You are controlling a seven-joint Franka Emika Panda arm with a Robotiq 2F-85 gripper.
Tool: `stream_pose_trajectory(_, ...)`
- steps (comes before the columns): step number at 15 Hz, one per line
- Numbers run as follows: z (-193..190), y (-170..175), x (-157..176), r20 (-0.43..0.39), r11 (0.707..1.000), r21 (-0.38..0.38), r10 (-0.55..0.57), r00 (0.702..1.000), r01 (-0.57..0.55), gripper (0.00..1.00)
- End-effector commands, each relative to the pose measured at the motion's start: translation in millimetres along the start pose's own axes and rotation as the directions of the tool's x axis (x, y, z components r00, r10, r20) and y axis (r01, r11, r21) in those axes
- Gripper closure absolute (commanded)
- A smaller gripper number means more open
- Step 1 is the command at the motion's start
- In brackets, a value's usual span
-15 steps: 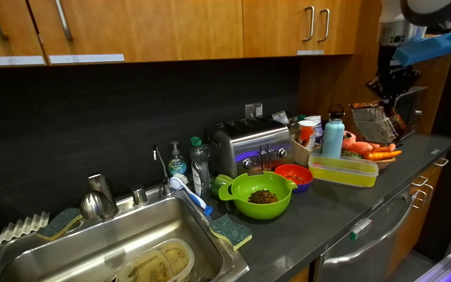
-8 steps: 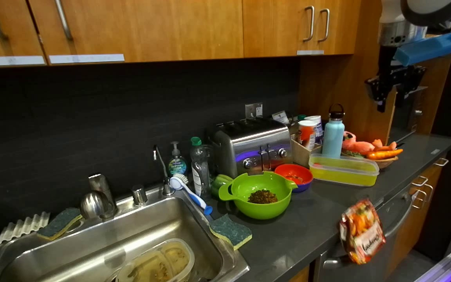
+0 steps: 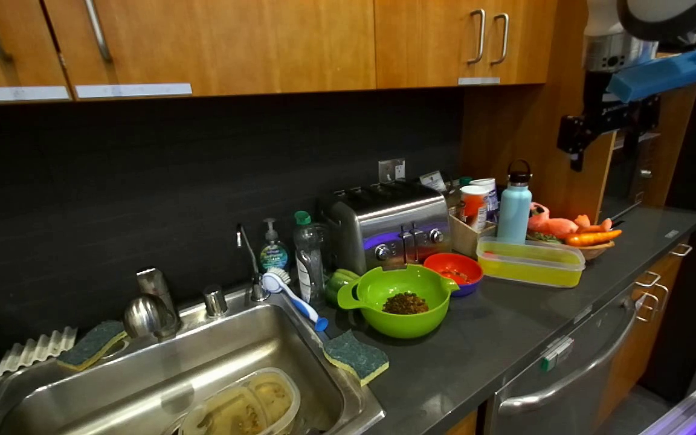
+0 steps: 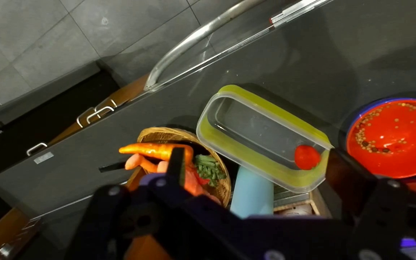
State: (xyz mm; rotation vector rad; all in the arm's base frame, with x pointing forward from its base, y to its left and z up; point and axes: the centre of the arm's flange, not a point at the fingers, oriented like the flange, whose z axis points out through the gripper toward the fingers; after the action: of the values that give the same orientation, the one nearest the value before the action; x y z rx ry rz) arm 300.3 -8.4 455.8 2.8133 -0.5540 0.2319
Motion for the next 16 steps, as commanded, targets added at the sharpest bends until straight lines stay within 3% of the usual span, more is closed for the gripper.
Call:
stream_pose_trajectory(1, 4.0, -2.6, -13.5, 0.007, 1.000, 0.003, -0.005, 1.000, 0.005, 0.00)
stream_pose_trajectory(6, 5.7, -12.0, -15.0, 0.021, 0.999, 0.007, -0.034, 0.999, 0.034, 0.00)
stream_pose_trajectory(11, 45.2, -45.2, -24.7, 0.185, 0.991, -0.006, -0.127, 0.974, 0.130, 0.00)
stream_pose_trajectory(16, 74.6, -34.2, -30.6, 0.303, 0.993, -0.035, -0.093, 0.948, 0.109, 0.00)
